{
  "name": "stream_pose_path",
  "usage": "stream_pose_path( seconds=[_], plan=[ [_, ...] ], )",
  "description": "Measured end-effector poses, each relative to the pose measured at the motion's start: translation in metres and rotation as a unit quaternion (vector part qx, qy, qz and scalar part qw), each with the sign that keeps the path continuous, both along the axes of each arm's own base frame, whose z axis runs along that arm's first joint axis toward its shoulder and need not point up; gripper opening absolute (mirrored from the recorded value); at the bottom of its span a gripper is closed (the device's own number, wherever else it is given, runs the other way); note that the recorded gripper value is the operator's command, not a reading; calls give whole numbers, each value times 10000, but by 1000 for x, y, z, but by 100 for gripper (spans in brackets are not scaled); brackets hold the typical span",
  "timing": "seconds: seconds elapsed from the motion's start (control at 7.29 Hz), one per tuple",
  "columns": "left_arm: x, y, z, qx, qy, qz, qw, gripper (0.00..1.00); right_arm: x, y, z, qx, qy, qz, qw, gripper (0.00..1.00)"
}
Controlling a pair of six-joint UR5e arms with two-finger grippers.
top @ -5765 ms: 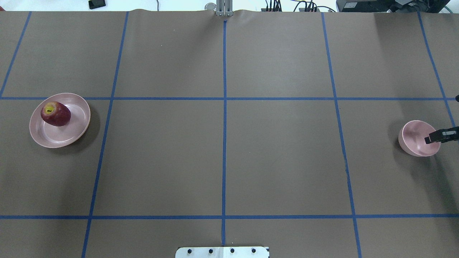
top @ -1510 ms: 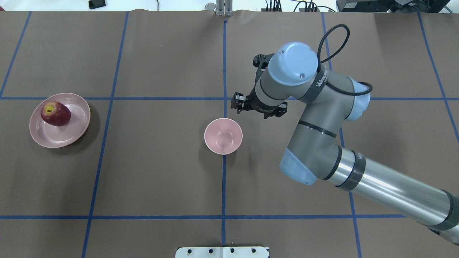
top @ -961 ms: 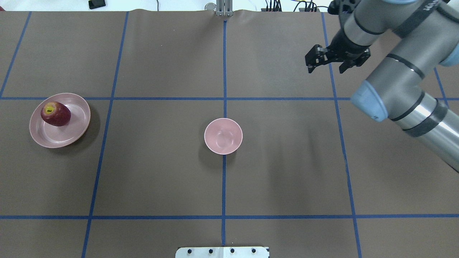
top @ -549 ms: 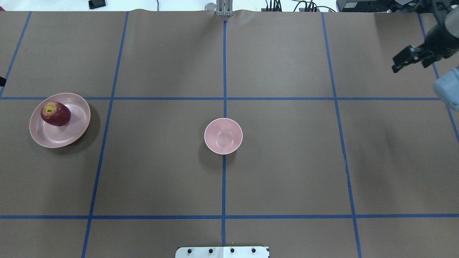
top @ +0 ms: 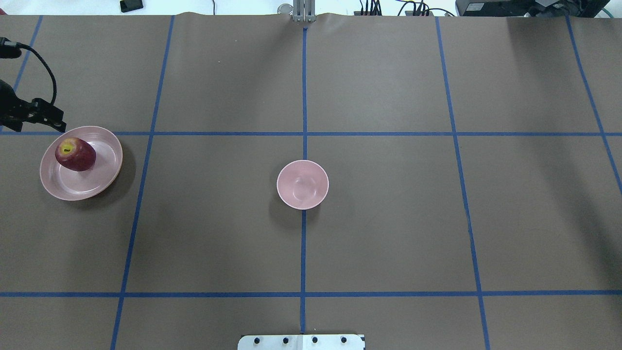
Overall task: Move apple from plate to bowl
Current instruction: 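Move the left gripper over the red apple on the pink plate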
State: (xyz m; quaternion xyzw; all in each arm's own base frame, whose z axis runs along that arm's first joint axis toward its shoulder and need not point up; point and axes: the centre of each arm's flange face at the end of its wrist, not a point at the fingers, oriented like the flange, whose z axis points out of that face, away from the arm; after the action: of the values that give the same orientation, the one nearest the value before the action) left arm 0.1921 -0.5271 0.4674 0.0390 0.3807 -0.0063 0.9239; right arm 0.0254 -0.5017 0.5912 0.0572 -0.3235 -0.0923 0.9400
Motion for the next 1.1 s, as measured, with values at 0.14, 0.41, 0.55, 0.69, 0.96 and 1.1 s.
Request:
stream_pose_path(
  seconds=[0.14, 0.41, 0.55, 0.69, 0.96, 1.1],
  plan=[
    [18, -10, 12, 42, -45, 78, 10000, 99, 9, 10, 10, -38, 14, -4, 10000, 100],
    [34, -25, 47, 211, 11, 148, 9997, 99, 14, 16, 17, -70, 21, 10, 10000, 100],
    [37, -27, 57, 226, 29, 170, 9996, 99, 15, 17, 17, -75, 25, 13, 10000, 100],
    [40, -27, 61, 228, 47, 199, 9995, 99, 15, 17, 17, -78, 27, 18, 10000, 100],
    [47, -23, 60, 229, 113, 289, 9993, 99, 15, 17, 18, -89, 29, 31, 10000, 100],
    [51, -21, 59, 190, 186, 357, 9990, 99, 15, 16, 18, -95, 31, 40, 9999, 100]
  ],
)
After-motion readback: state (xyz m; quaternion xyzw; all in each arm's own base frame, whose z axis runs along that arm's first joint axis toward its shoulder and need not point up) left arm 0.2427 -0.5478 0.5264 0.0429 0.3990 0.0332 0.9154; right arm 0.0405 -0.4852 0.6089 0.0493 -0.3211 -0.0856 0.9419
